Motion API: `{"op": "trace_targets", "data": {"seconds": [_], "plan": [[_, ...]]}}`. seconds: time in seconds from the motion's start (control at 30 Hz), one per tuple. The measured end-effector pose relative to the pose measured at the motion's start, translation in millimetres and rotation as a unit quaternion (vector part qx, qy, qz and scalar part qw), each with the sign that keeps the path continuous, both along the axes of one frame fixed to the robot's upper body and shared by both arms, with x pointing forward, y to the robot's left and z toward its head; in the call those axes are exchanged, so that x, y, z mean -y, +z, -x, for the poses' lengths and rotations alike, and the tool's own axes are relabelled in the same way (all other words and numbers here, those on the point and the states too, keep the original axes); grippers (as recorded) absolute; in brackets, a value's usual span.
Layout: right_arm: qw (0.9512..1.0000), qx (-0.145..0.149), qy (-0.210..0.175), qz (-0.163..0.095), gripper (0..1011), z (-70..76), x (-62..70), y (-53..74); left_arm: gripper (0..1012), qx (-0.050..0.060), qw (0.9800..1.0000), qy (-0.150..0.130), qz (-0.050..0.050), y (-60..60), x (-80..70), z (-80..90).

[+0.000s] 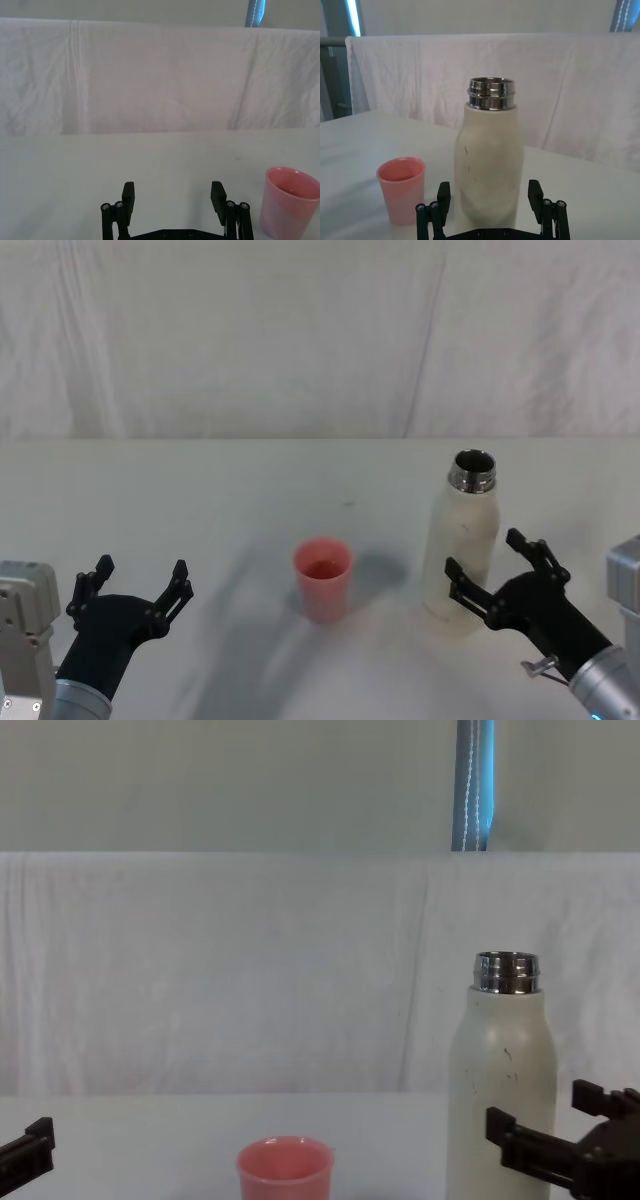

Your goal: Grasp the thermos with one hand and pour water into the cup lid.

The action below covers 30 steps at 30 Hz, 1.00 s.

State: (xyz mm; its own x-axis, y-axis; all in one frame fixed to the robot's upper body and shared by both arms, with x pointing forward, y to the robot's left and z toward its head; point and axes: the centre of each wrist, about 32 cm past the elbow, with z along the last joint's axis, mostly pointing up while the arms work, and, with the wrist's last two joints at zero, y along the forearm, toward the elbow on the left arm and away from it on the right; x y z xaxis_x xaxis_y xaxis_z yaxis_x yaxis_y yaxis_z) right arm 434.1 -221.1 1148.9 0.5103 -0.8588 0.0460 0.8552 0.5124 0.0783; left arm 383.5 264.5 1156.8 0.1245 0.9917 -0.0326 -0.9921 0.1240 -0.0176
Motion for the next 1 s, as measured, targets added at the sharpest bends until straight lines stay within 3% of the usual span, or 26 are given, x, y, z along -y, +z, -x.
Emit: {"op": "trace_targets", "data": {"seconds": [0.4, 0.63, 1.0], "plan": [[0.9999, -0.006, -0.008, 0.007, 1001, 18.9, 20.3, 0.6, 1001, 0.0, 1.0, 0.0, 0.0, 0.0, 0.0, 0.0], [0.9994, -0.008, -0.032, 0.008, 1001, 27.8, 35.9, 0.7, 1001, 0.0, 1.0, 0.0, 0.0, 0.0, 0.0, 0.0], [0.9963, 0.005, -0.086, -0.001, 1001, 19.3, 51.0, 5.6, 1001, 0.0, 1.0, 0.0, 0.0, 0.0, 0.0, 0.0]]}}
